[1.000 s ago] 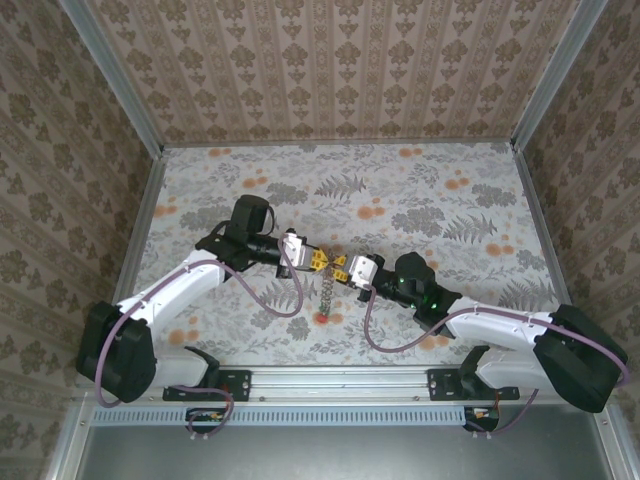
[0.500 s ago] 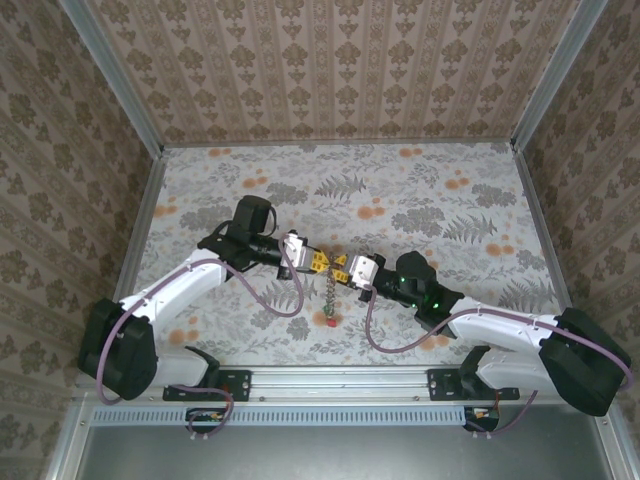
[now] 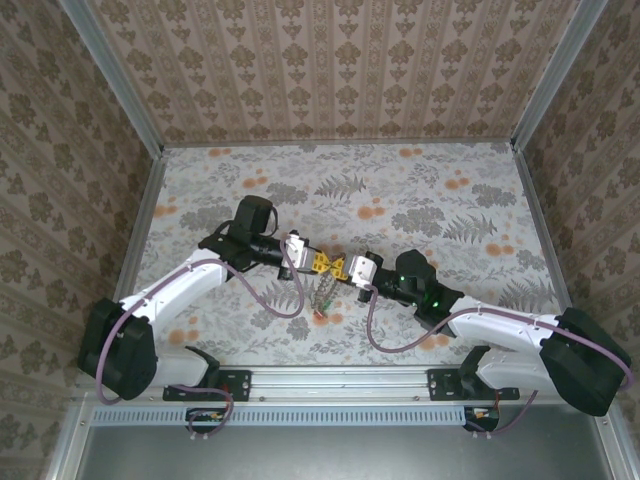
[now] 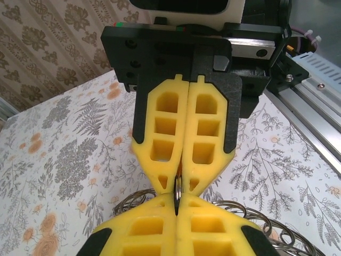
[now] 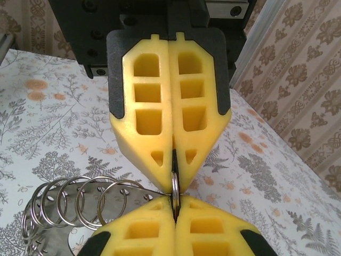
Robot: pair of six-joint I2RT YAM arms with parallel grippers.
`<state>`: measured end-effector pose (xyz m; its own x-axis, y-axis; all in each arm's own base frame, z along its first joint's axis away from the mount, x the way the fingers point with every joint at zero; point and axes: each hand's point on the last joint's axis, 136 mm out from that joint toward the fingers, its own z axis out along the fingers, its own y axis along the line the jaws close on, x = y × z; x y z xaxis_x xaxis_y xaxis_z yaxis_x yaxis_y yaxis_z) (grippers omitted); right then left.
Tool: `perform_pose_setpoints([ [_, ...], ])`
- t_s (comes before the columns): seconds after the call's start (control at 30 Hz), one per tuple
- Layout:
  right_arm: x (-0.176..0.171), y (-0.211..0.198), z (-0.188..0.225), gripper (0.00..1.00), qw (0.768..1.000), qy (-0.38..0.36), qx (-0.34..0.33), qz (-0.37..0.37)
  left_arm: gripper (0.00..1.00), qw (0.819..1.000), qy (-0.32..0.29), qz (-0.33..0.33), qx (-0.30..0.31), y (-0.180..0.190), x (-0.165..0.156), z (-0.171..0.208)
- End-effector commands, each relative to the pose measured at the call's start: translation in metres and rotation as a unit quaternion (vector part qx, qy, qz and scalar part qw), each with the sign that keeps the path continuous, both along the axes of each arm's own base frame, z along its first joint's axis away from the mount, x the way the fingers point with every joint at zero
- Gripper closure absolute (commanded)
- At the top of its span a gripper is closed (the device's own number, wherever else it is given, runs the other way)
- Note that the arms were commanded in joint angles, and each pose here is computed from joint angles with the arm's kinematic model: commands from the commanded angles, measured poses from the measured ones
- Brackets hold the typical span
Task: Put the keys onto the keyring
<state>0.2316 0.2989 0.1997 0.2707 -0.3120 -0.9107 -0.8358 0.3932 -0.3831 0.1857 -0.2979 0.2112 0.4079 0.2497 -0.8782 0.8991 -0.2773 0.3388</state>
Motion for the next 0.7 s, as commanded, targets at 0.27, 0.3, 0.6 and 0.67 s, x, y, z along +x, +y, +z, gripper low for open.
perform_pose_setpoints([
  [0.27,-0.017,-0.004,0.054,1.0,0.995,-0.033,0.087,0.035,0.7,0.999,-0.005,0.047,0.006,0.031,-0.008,0.013],
  [0.3,-0.019,-0.003,0.057,1.0,0.994,-0.035,0.092,0.042,0.7,0.999,-0.003,0.046,0.002,0.031,-0.009,0.015],
  [0.6,-0.022,0.003,0.075,1.0,0.989,-0.035,0.125,0.069,0.7,0.997,-0.012,0.05,-0.057,0.021,-0.012,0.043],
  [0.67,-0.021,0.003,0.078,1.0,0.988,-0.033,0.135,0.069,0.71,0.997,-0.014,0.046,-0.06,0.021,-0.014,0.047],
])
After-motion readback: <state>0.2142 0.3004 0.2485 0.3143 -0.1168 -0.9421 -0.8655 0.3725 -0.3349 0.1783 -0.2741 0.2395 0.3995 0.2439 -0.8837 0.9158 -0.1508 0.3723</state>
